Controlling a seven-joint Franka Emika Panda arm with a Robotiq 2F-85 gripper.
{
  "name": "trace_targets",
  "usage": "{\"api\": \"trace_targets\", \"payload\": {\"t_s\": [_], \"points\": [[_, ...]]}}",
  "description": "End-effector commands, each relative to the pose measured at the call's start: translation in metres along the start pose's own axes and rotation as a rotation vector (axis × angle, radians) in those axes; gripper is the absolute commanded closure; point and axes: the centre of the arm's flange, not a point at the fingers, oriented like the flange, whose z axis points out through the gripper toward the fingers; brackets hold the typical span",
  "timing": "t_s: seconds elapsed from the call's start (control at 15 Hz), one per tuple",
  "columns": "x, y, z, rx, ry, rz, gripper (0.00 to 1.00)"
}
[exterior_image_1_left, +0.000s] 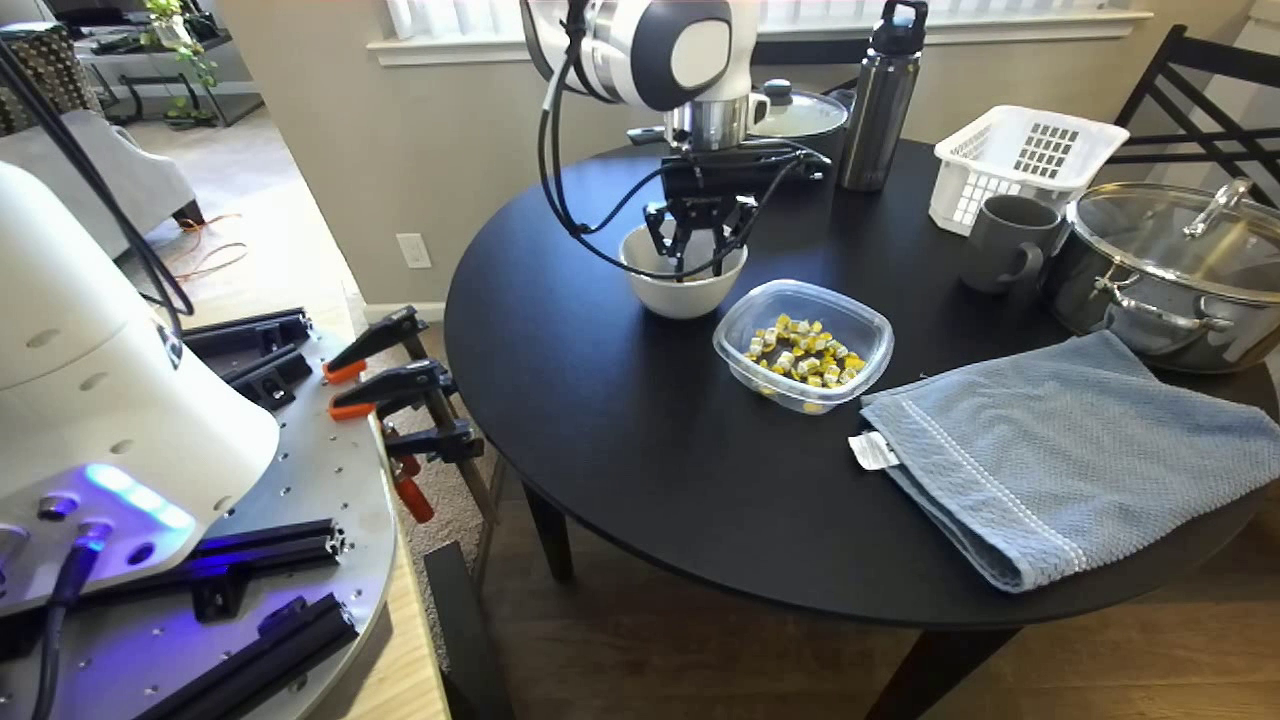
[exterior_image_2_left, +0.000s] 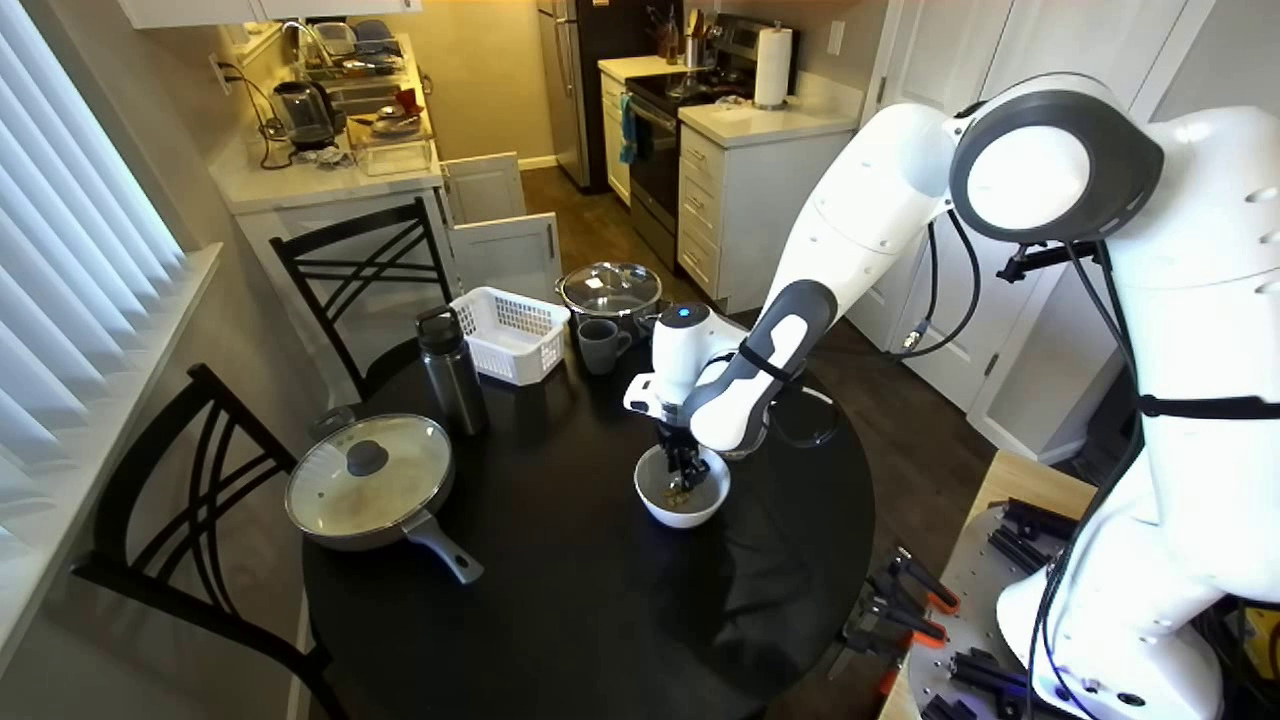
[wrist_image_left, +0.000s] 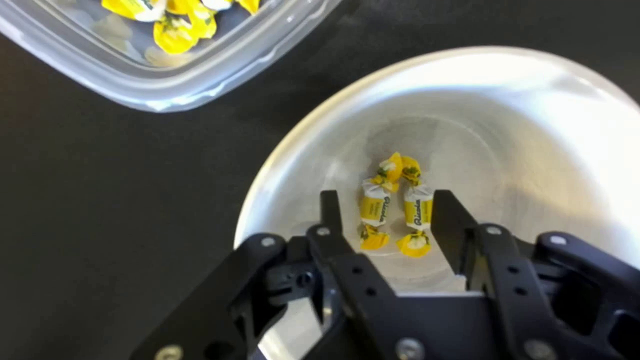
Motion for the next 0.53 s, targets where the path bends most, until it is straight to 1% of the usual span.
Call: {"api": "trace_targets", "payload": {"t_s": [0.0, 0.07, 0.2, 0.33, 0.47], "points": [[0.000, 0.002, 0.005, -0.010, -0.014, 0.001, 0.18], [-0.001, 0.002, 0.007, -0.009, -0.015, 0.000, 0.12], [-0.001, 0.003, 0.010, -0.007, -0.017, 0.001, 0.09], [0.000, 0.004, 0.014, -0.006, -0.020, 0.002, 0.07], [-0.001, 0.005, 0.019, -0.004, -0.027, 0.000, 0.10]]}}
